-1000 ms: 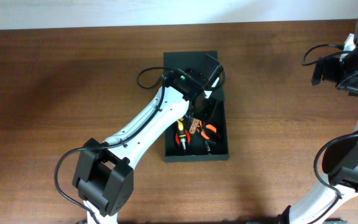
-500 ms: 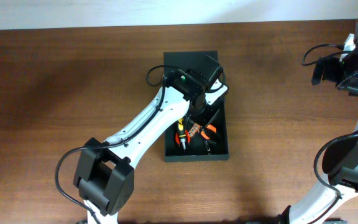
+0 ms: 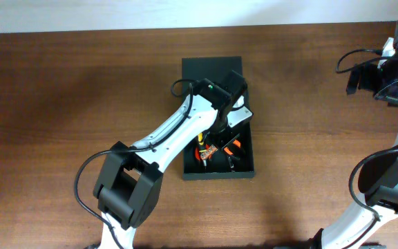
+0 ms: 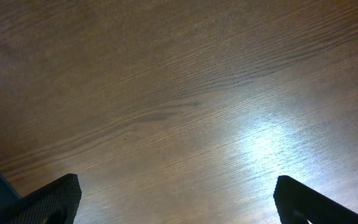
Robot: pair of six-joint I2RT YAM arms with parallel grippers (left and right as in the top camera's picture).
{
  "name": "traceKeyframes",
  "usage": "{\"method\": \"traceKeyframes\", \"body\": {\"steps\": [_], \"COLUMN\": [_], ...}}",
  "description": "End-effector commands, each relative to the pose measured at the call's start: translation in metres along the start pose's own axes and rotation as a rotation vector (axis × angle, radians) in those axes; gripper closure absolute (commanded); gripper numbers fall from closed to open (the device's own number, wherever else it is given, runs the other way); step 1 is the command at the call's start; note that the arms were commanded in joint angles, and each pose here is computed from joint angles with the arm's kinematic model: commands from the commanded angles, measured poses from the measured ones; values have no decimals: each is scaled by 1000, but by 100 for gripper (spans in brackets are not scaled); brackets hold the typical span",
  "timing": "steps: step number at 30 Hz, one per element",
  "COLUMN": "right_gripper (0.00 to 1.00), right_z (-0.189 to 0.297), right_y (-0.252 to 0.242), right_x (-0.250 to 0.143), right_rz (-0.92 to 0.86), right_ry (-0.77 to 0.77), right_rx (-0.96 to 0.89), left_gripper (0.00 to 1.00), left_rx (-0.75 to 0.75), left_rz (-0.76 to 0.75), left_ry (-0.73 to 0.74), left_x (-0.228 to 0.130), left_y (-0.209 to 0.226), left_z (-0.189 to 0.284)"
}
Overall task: Pack container
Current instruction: 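Lower the socket rail into the box and open the left gripper, then raise the left gripper and retract it to the upper left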
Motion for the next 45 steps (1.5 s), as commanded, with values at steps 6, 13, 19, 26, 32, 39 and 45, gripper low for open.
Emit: {"method": "traceKeyframes", "body": {"steps": [6, 13, 19, 26, 32, 39, 45], "right_gripper": [1, 1, 1, 1, 1, 1, 1], "right_z": [2, 2, 2, 2, 2, 2, 2], "right_y": [-1, -1, -1, -1, -1, -1, -1], "right_x": [-1, -1, -1, -1, -1, -1, -1], "right_rz": [-12, -12, -12, -12, -12, -12, -12], "right_ry": [-3, -3, -3, -3, -3, -3, -3], "right_rx": [5, 5, 5, 5, 5, 5, 5], "left_gripper": [81, 75, 74, 54, 39, 29, 1], "left_rx": [-33, -22, -13, 1, 74, 137, 205], "left_rz": [-44, -50, -51, -51, 13, 46, 64], "left_ry": [-19, -51, -55, -54, -81, -221, -411], "left_x": [3, 8, 9, 10, 20, 57, 78], "left_y": [-6, -3, -1, 1, 13, 20, 34], "left_z": [-5, -14, -17, -17, -6, 64, 163]}}
Point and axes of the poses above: each gripper's point midway between its finger pads, its own z axis back along the fingers, its own y axis along the line the jaws close on, x = y × z, the point moved 2 cm from there along z, back along the fingers, and after that the axes turned 5 degrees about -z, right-handed, at the moved point
